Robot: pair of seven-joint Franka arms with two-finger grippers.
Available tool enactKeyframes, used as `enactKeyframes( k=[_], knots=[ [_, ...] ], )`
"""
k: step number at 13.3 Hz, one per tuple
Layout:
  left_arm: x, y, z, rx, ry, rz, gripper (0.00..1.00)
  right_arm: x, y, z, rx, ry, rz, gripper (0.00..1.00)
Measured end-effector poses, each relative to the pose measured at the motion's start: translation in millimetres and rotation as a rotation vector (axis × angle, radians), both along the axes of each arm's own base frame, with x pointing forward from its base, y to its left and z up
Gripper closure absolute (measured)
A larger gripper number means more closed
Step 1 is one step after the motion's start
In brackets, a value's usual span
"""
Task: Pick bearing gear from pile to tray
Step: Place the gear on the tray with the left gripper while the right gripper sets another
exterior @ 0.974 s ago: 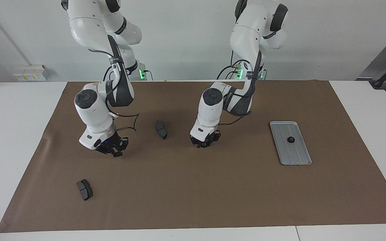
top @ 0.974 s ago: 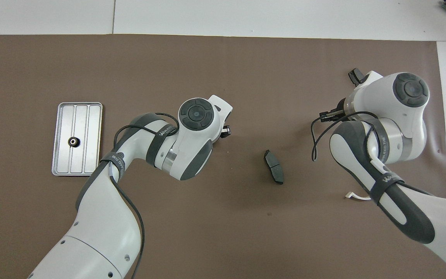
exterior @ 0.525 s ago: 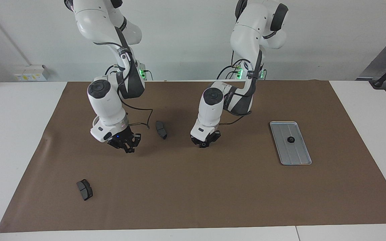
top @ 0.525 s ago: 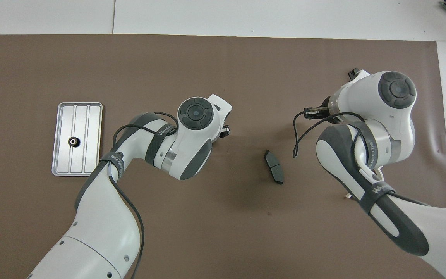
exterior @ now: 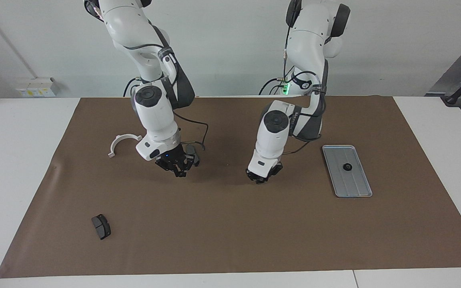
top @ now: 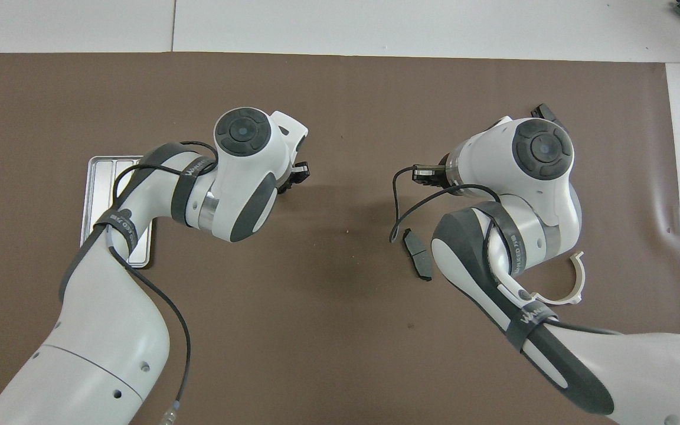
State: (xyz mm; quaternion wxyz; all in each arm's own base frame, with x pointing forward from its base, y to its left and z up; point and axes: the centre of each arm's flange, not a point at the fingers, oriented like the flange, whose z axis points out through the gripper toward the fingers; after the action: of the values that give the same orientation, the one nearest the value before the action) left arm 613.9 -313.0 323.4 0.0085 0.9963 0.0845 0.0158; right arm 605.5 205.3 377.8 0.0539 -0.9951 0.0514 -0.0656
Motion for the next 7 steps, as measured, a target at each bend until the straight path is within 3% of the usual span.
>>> enactKeyframes(
  k=[3,7],
  knots=[
    [29,67,6,0.007,0.003,-0.034,0.64,-13.9,53,-1,0.047,-0.028,-0.056,0.76],
    [51,174,14,0.021,0.055,-0.162,0.64,-41.7,124,-19,0.103,-0.029,-0.085,0.76]
  ],
)
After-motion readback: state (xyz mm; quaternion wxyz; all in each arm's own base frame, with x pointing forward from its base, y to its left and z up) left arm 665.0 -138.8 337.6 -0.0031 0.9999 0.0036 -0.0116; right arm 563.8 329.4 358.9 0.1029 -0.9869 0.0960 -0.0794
